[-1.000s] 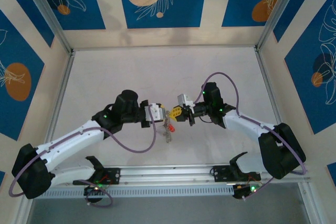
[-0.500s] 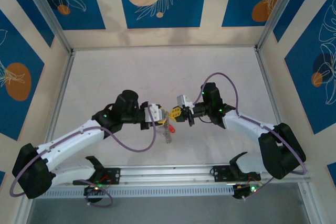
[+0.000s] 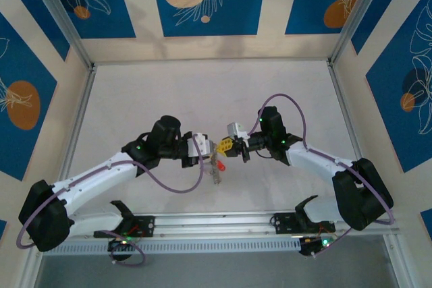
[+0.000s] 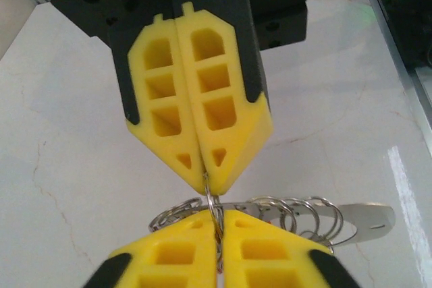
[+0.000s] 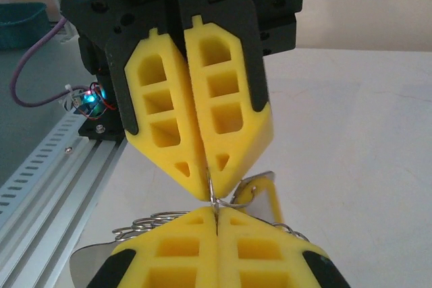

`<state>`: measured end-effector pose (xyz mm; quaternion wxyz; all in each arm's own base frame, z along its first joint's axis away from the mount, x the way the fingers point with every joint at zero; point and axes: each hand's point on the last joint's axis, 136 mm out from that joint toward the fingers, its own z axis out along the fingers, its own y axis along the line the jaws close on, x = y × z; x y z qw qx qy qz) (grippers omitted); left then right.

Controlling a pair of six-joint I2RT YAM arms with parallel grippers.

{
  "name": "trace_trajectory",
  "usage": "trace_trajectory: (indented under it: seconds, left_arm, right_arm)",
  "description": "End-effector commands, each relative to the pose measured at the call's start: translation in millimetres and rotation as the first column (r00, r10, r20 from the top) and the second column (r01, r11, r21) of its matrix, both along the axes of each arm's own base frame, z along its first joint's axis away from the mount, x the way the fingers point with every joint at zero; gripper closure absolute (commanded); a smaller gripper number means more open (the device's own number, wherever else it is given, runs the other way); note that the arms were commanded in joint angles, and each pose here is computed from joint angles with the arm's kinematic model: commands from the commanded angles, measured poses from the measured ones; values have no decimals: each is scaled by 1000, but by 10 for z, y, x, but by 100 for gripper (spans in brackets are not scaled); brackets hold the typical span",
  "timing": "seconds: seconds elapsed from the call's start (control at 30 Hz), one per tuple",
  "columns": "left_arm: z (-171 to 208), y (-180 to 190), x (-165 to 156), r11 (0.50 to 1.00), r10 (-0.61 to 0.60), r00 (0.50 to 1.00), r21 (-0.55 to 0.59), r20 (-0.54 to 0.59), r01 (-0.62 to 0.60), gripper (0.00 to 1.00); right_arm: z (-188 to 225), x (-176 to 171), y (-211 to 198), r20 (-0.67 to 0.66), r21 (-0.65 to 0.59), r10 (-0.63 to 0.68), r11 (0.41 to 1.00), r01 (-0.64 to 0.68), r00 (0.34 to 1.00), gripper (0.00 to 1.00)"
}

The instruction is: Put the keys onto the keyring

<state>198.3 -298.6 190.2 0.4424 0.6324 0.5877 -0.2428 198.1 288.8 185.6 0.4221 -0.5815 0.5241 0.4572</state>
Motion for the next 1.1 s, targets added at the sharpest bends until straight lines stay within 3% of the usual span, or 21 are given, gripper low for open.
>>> trace_trajectory:
  seconds: [0.0, 0.23, 0.43, 0.73, 1.07]
  left_arm:
    - [104, 6, 10, 1000, -2, 1000, -1, -10, 2, 100]
    - [241, 49, 40, 998, 13, 1000, 55, -12, -12, 100]
    - [275, 109, 21, 986, -10, 1000, 164, -28, 14, 100]
    - [222, 141, -42, 940, -64, 998, 335, 1, 60, 100]
    - [230, 44, -43, 931, -97, 995, 353, -2, 91, 100]
  right_arm:
    - [45, -67, 10, 24, 3, 21, 1000, -21, 999, 100]
    - [-62, -98, 37, 45, -35, 16, 999, -14, 999, 99]
    - [-73, -68, 48, 62, -49, -5, 999, 8, 998, 85]
    - [40, -124, 73, 106, -19, 12, 1000, -10, 994, 73]
    - [37, -142, 114, 114, -6, 19, 1000, -18, 993, 69]
